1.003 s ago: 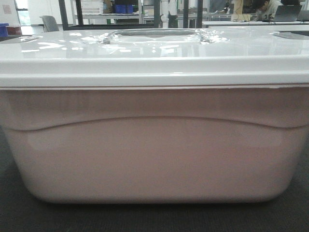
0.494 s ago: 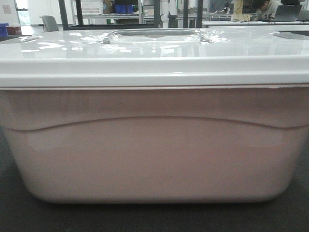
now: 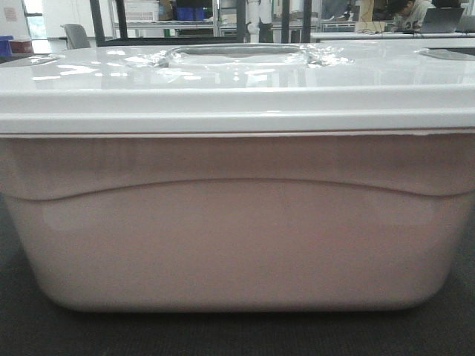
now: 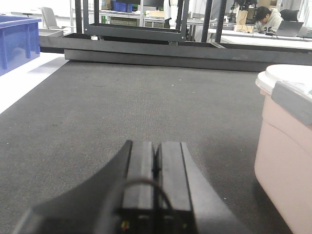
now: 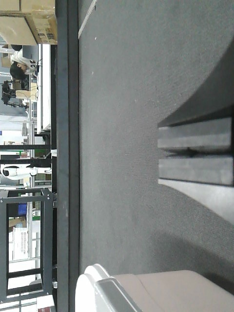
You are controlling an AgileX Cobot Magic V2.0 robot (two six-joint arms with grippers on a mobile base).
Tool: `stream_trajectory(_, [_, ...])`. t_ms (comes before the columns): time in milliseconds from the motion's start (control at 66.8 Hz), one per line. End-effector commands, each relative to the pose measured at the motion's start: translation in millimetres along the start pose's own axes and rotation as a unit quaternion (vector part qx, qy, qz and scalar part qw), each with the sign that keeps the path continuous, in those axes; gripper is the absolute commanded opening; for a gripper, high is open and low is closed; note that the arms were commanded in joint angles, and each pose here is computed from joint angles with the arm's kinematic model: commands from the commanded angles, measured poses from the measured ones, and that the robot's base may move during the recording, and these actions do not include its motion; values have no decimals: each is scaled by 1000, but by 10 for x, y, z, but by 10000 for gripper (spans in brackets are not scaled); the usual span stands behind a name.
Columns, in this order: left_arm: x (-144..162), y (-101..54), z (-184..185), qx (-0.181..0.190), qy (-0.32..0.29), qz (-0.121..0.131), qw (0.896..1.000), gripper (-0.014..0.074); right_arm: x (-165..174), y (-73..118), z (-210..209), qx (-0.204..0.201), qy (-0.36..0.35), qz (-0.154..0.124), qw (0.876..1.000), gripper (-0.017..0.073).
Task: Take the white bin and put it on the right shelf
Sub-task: 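Lower both grippers toward the side handles of the white-lidded bin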
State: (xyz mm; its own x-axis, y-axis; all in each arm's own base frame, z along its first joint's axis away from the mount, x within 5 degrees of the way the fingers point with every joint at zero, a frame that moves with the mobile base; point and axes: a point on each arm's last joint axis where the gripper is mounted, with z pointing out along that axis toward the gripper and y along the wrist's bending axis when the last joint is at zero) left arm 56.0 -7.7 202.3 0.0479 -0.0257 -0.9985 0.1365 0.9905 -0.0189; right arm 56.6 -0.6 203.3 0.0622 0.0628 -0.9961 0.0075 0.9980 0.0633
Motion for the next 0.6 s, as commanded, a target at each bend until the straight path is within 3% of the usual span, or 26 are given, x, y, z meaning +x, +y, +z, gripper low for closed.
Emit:
stream_trajectory(0, [-82, 4, -9, -2, -46, -2, 999, -117, -99, 1, -19, 1, -56, -4, 998, 67])
stream_trajectory(165, [-88, 4, -9, -2, -49, -2, 999, -117, -137, 2, -24, 0, -77, -4, 997, 67])
stream_trajectory(270, [-155, 7, -18, -4, -83, -3, 997, -117, -183, 4, -32, -1, -102, -4, 995, 67])
stream_trajectory(434, [-364, 3, -52, -3, -116, -2, 993, -117, -341, 13, -60, -2, -138, -3, 990, 67])
stream_trajectory(584, [-673, -10, -125, 0, -120, -2, 993, -117, -666, 39, -131, -4, -126, -3, 992, 67])
